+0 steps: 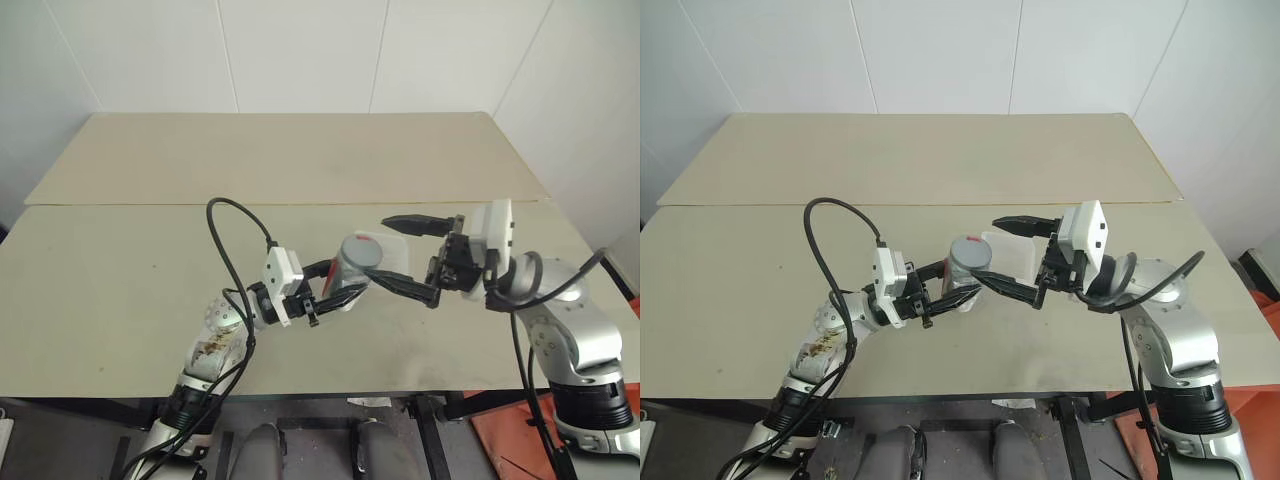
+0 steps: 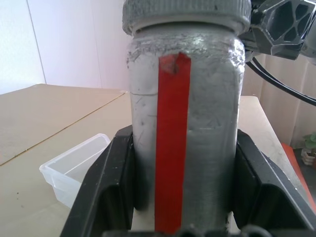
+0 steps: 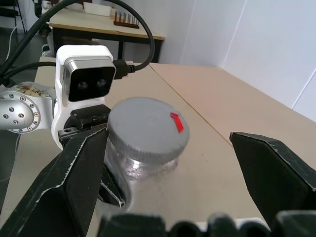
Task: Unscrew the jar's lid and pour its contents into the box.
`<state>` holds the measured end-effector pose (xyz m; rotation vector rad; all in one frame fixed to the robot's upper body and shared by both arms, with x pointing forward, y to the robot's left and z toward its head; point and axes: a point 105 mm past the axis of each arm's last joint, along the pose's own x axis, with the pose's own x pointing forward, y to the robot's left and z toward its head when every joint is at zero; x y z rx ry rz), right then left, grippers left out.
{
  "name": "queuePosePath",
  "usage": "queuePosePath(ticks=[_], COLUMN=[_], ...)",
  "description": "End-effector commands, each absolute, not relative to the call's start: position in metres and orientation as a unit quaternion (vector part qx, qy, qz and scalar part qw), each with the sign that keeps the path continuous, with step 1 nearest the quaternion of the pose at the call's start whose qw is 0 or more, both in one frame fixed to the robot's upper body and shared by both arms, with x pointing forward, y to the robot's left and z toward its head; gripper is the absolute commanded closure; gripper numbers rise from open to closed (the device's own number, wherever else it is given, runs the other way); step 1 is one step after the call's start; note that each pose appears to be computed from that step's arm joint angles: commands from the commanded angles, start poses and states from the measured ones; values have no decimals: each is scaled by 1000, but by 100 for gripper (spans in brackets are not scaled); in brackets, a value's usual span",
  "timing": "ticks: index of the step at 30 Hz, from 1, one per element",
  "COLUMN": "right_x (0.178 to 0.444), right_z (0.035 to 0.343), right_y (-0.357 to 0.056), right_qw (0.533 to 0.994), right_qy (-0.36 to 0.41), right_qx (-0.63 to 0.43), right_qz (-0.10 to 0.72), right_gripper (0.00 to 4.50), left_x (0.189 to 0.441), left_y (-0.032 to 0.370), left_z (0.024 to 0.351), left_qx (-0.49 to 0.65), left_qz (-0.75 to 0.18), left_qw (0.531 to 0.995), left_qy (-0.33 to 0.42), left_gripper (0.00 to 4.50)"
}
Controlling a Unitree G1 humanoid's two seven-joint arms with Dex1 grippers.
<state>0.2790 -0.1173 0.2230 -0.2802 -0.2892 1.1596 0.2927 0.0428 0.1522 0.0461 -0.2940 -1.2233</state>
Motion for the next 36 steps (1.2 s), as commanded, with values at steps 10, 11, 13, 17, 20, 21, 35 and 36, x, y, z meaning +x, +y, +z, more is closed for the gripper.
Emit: queuePosePath(ticks=[10,11,13,17,20,21,35,36], right_x=[270,267,261,255,259,262,281,282], right_z=[234,236,243,253,257,257,247,246], right_y=[-138,-138,-133,-110,-92,-87,-80,-81], right_qw=[824,820,811,800,799,803,823,824], right_qy=[-144,-146,-154,-182,-207,-214,-213,-211], right_qx=[-149,-147,-128,-108,-92,-90,-97,-99], right_qz=[527,533,550,561,556,549,517,516], right_gripper=[0,0,0,0,0,0,0,0], left_x=[293,293,293,294,294,294,289,289], left_y=[44,44,44,42,40,39,37,37], left_z=[167,167,166,165,166,166,171,171], left_qx=[26,25,26,27,26,26,-7,-9], left_qz=[-570,-569,-569,-567,-566,-566,-565,-564], left_qw=[803,803,803,804,804,804,803,803], left_qy=[-174,-174,-174,-176,-180,-181,-190,-191], left_gripper=[240,240,240,240,240,240,240,240])
